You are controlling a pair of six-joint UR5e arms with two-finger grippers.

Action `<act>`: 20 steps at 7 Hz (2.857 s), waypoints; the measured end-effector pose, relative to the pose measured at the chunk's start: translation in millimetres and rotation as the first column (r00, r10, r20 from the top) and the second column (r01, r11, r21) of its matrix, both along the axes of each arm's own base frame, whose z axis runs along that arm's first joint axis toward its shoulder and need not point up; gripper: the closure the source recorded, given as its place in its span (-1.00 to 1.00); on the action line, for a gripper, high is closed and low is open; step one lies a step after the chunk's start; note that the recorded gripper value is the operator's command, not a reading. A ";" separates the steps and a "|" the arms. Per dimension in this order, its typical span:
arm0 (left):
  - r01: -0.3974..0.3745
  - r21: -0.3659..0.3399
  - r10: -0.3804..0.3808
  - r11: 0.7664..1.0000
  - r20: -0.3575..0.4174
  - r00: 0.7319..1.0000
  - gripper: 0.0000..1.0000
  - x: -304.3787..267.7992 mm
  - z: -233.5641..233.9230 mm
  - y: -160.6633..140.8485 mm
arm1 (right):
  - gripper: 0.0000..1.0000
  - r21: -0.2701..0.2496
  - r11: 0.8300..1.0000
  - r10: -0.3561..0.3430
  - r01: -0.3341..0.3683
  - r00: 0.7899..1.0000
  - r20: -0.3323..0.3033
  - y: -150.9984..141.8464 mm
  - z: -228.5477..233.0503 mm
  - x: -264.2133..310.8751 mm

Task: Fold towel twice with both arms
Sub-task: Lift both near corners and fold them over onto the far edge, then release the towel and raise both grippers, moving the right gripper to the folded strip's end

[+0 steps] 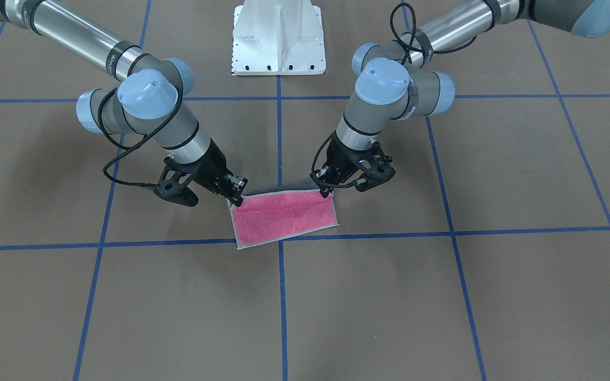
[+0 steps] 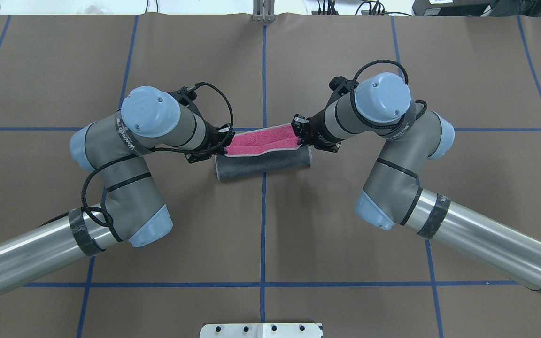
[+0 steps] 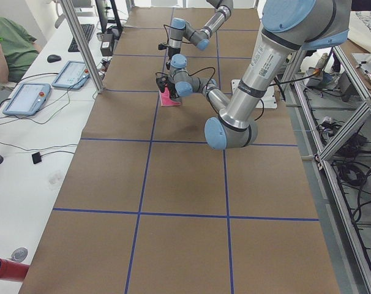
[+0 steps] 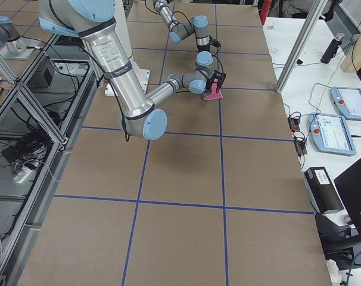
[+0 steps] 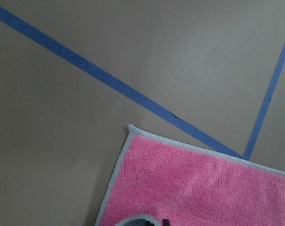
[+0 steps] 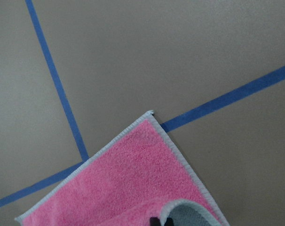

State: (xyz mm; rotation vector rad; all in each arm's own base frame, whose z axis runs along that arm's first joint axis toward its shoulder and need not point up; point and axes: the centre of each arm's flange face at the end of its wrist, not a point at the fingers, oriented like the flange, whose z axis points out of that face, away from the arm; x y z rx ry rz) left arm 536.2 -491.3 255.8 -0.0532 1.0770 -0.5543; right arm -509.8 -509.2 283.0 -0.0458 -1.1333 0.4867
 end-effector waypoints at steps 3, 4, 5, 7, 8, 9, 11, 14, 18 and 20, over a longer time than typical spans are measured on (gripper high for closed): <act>0.003 -0.002 -0.003 1.000 0.002 1.000 1.00 -0.7 1.6 -1.7 | 1.00 0.000 1.000 0.017 -0.017 1.000 -0.011 -12.6 5.2 9.4; 0.004 -0.001 -0.004 1.000 0.003 1.000 1.00 -1.6 2.0 -2.4 | 1.00 0.000 1.000 0.019 -0.019 1.000 -0.012 -14.0 5.5 9.8; 0.004 -0.001 -0.004 1.000 0.001 1.000 1.00 -2.3 1.7 -2.1 | 1.00 -0.001 1.000 0.019 -0.019 1.000 -0.014 -15.0 6.2 9.0; 0.005 -0.003 -0.005 1.000 0.000 1.000 1.00 -3.6 1.9 -1.5 | 1.00 -0.003 1.000 0.020 -0.020 1.000 -0.018 -20.4 3.6 3.1; 0.007 -0.006 -0.007 1.000 -0.002 1.000 1.00 -4.0 1.6 -1.3 | 1.00 -0.004 1.000 0.020 -0.020 1.000 -0.019 -23.3 1.3 -0.7; 0.008 -0.009 -0.008 1.000 -0.003 1.000 1.00 -3.6 1.3 -0.6 | 1.00 -0.004 1.000 0.020 -0.020 1.000 -0.019 -24.3 0.0 -2.7; 0.009 -0.011 -0.009 1.000 -0.002 1.000 1.00 -2.9 1.7 -0.9 | 0.77 -0.005 1.000 0.019 -0.019 1.000 -0.021 -24.7 -0.1 -3.7; 0.051 -0.071 -0.052 0.996 -0.017 0.999 -1.00 -3.4 0.6 -2.8 | -0.99 -0.006 1.000 0.023 -0.023 1.000 -0.019 -26.7 -0.2 -1.6; 0.091 -0.105 -0.094 0.990 -0.027 0.995 -1.00 -14.4 -1.1 -14.6 | -0.99 -0.004 0.999 0.034 -0.034 0.999 -0.010 -35.9 -7.7 7.7; 0.089 -0.128 -0.096 0.988 -0.046 0.994 -1.00 -46.8 -6.3 -41.5 | -0.98 -0.011 1.000 0.028 -0.028 1.000 -0.004 -36.5 -10.3 8.2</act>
